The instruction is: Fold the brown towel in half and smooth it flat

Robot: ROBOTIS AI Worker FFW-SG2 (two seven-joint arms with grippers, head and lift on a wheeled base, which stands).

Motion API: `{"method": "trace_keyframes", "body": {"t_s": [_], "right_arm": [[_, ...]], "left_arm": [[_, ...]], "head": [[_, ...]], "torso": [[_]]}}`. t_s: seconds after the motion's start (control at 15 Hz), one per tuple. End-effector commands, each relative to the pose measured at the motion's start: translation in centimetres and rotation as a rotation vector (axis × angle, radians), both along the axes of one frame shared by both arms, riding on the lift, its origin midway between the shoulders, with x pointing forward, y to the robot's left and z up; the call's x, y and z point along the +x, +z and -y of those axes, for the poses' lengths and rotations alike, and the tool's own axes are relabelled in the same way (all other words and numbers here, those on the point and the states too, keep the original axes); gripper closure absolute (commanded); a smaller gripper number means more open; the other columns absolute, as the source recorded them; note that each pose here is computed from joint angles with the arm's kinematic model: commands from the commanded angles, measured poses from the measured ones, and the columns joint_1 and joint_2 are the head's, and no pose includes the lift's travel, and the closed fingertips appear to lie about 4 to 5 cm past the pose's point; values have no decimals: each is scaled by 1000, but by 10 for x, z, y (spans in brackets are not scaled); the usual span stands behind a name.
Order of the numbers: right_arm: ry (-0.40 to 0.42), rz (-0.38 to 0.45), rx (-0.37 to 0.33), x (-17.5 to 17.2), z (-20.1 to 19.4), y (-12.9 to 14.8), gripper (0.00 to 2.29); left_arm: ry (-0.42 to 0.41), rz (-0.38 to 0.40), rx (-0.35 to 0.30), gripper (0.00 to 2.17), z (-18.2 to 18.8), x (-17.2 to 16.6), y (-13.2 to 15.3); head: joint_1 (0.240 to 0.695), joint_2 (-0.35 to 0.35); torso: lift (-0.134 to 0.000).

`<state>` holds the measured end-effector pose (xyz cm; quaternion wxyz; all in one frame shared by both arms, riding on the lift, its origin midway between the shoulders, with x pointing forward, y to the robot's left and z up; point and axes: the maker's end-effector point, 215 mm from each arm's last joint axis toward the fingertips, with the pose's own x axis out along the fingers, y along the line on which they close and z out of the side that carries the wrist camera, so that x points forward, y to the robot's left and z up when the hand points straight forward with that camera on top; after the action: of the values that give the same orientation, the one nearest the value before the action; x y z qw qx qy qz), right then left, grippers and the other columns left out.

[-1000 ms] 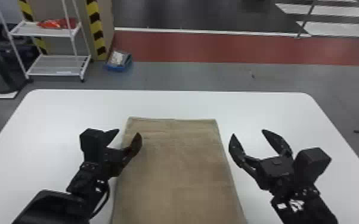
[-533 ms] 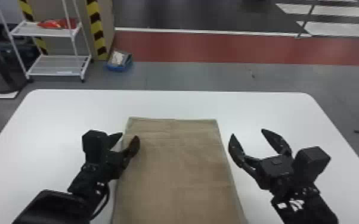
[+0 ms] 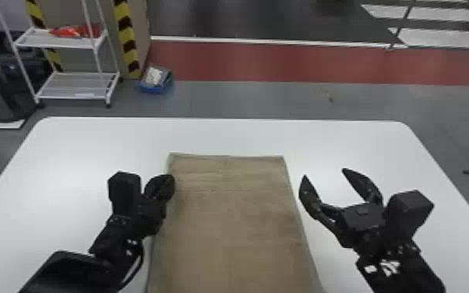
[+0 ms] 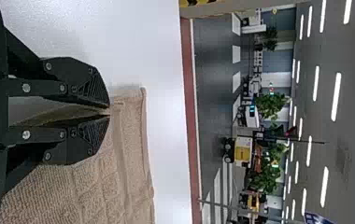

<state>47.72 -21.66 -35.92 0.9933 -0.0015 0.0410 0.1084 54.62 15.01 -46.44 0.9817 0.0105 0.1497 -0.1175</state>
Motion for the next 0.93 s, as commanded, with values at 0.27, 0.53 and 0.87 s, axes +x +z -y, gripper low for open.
{"method": "trace_keyframes", "body": {"t_s": [0.27,0.53,0.87], "right_arm": [[-8,2,12,0,5,2,110],[-115,-5,0,2,53,4,110],[-262,-30,3,2,94,-8,110]], "left_arm": [[-13,64,-26,1382,8,-18,37],[-114,103,-41,1382,62,-58,83],[-291,-24,85,1372,149,-106,36]], "head": [[695,-74],[695,-117],[695,-295]], "torso": [[-117],[-117],[-117]]}}
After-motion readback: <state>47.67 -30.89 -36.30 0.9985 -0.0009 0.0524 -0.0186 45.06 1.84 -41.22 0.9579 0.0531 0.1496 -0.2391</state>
